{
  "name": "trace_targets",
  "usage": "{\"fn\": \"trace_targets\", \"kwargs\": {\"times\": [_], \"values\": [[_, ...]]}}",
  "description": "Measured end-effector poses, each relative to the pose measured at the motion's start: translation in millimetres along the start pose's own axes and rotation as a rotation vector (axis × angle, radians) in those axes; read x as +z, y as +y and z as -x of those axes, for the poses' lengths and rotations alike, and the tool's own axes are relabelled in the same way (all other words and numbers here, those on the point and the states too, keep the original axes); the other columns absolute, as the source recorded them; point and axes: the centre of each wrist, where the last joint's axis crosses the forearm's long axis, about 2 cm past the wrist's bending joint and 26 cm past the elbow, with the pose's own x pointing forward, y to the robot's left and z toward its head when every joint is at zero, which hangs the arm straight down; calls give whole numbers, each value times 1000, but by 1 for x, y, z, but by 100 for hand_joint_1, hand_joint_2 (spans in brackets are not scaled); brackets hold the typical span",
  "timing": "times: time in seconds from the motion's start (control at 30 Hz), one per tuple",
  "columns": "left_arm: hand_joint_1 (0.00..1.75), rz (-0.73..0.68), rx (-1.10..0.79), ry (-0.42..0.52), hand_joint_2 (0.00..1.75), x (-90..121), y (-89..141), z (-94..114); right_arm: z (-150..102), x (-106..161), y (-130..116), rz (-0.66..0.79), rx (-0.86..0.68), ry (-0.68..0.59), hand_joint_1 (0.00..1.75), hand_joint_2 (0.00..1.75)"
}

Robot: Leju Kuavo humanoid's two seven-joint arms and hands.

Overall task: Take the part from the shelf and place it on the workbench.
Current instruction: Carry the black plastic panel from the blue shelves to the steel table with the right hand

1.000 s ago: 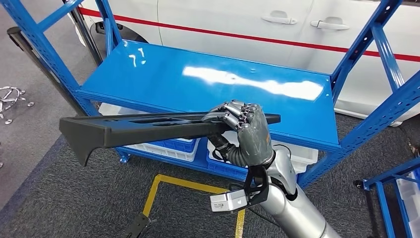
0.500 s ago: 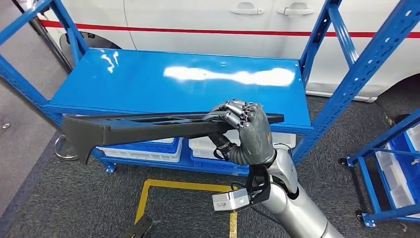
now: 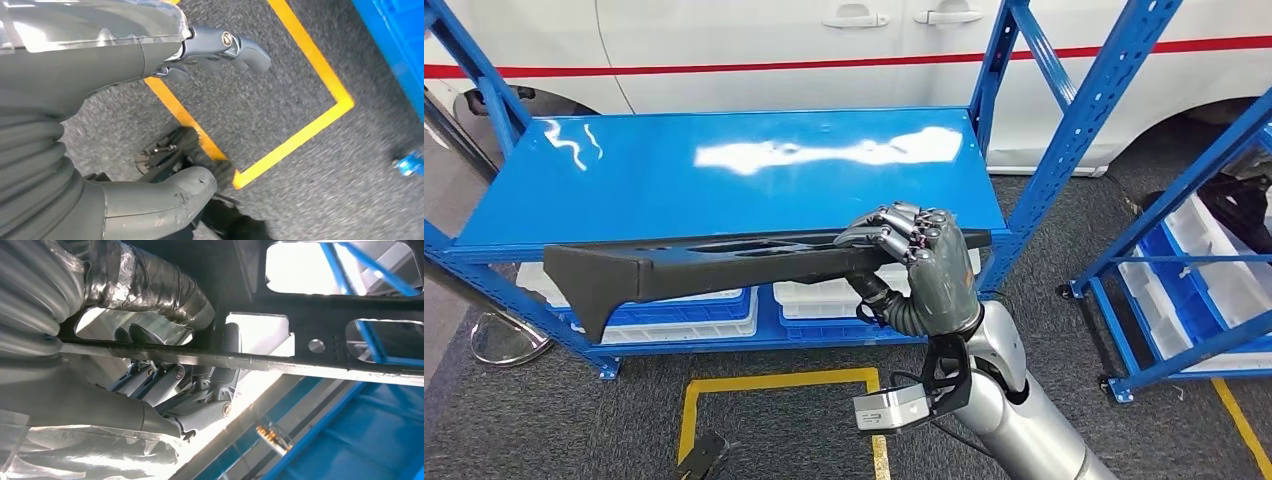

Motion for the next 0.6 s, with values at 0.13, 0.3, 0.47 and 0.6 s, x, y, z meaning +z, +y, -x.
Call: {"fn": "trace_targets", "kwargs": {"times": [0.13,0.3,0.47,0.6], "values": [[0,15,-19,35,175,1,-1,1,-1,3,0,2,0,4,175,175],[0,50,-43,108,175,2,-1,3,-3,5,0,17,6,3,175,175],[0,75,-60,164,175,4,4,6,-6,11,1,22,25,8,175,175],[0,104,-57,164,175,5,6,8,-8,15,2,21,35,16,175,175]]}}
